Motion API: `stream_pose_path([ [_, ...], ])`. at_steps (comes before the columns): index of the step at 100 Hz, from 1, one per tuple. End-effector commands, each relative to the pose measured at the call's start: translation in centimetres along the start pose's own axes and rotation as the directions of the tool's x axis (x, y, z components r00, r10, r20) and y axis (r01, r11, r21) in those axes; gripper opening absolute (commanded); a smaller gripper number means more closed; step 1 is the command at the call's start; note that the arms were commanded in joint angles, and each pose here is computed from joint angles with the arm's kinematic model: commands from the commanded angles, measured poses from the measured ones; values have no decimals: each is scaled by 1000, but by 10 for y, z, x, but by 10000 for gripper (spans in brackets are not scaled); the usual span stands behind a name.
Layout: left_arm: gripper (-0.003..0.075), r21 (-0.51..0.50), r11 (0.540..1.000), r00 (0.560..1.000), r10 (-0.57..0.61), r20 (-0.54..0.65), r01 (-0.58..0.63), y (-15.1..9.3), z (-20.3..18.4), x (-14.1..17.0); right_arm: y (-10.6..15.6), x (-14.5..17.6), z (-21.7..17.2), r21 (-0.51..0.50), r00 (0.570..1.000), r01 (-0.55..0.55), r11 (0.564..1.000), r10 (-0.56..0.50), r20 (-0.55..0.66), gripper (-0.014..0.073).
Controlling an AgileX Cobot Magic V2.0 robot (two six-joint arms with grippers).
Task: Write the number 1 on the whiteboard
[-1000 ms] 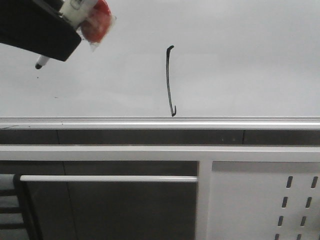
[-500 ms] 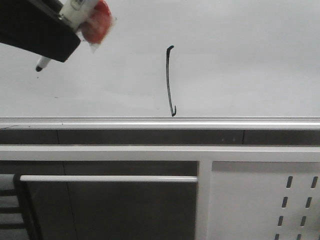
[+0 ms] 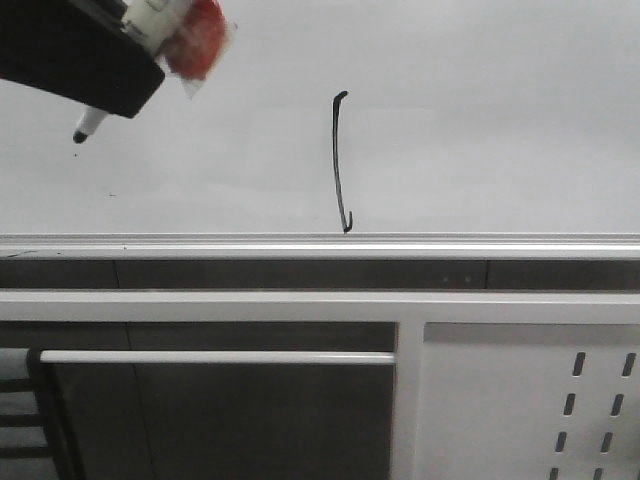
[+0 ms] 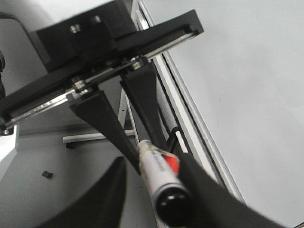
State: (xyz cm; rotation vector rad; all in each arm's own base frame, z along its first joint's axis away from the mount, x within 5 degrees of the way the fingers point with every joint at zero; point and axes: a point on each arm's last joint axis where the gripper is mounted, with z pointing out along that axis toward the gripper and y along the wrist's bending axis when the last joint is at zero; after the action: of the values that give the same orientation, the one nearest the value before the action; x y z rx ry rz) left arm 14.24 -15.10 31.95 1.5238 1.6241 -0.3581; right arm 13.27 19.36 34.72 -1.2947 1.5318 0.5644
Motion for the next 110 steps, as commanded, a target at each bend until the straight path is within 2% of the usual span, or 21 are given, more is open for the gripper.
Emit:
stream_pose_path([
  [1, -18, -114, 989, 990, -74, 124, 88, 13, -9, -17, -5, -13, -8, 41, 998, 2, 999, -4, 60, 366],
  [7, -18, -125, 984, 982, -105, 156, 126, 15, -10, -19, -6, -15, -11, 59, 997, 3, 998, -7, 77, 403],
  [18, -18, -139, 963, 955, -194, 226, 229, 18, -9, -21, -7, -20, -25, 86, 993, 13, 996, -22, 112, 399],
  [25, -18, -151, 931, 917, -282, 282, 333, 20, -8, -20, -9, -23, -40, 111, 990, 11, 994, -26, 137, 399],
  [31, -18, -164, 884, 868, -368, 334, 438, 23, -6, -17, -11, -26, -57, 146, 985, -23, 989, -2, 174, 385],
  [36, -18, -187, 836, 825, -426, 370, 516, 26, -5, -12, -13, -27, -69, 165, 981, -51, 985, 19, 193, 330],
  [41, -18, -217, 785, 786, -471, 401, 581, 29, -4, -7, -14, -26, -81, 184, 978, -70, 980, 31, 206, 230],
  [47, -18, -265, 725, 750, -501, 431, 636, 33, -3, 0, -13, -25, -95, 201, 978, -74, 977, 32, 206, 66],
  [53, -18, -290, 685, 728, -520, 447, 668, 35, -3, 5, -10, -22, -107, 212, 981, -64, 975, 23, 191, -78],
  [61, -18, -318, 660, 720, -524, 454, 681, 37, 0, 8, -8, -16, -118, 231, 987, -50, 972, 13, 159, -66],
  [81, -18, -368, 634, 728, -523, 444, 680, 27, 27, 1, -2, -1, -137, 329, 988, -63, 942, 11, 156, -66],
  [97, -18, -418, 526, 670, -531, 519, 741, 19, 50, -3, 2, 5, -148, 408, 984, -65, 911, -10, 179, -67],
  [110, -18, -351, 560, 650, -533, 541, 751, 13, 70, -8, 4, 6, -151, 417, 984, -52, 907, -24, 175, -67],
])
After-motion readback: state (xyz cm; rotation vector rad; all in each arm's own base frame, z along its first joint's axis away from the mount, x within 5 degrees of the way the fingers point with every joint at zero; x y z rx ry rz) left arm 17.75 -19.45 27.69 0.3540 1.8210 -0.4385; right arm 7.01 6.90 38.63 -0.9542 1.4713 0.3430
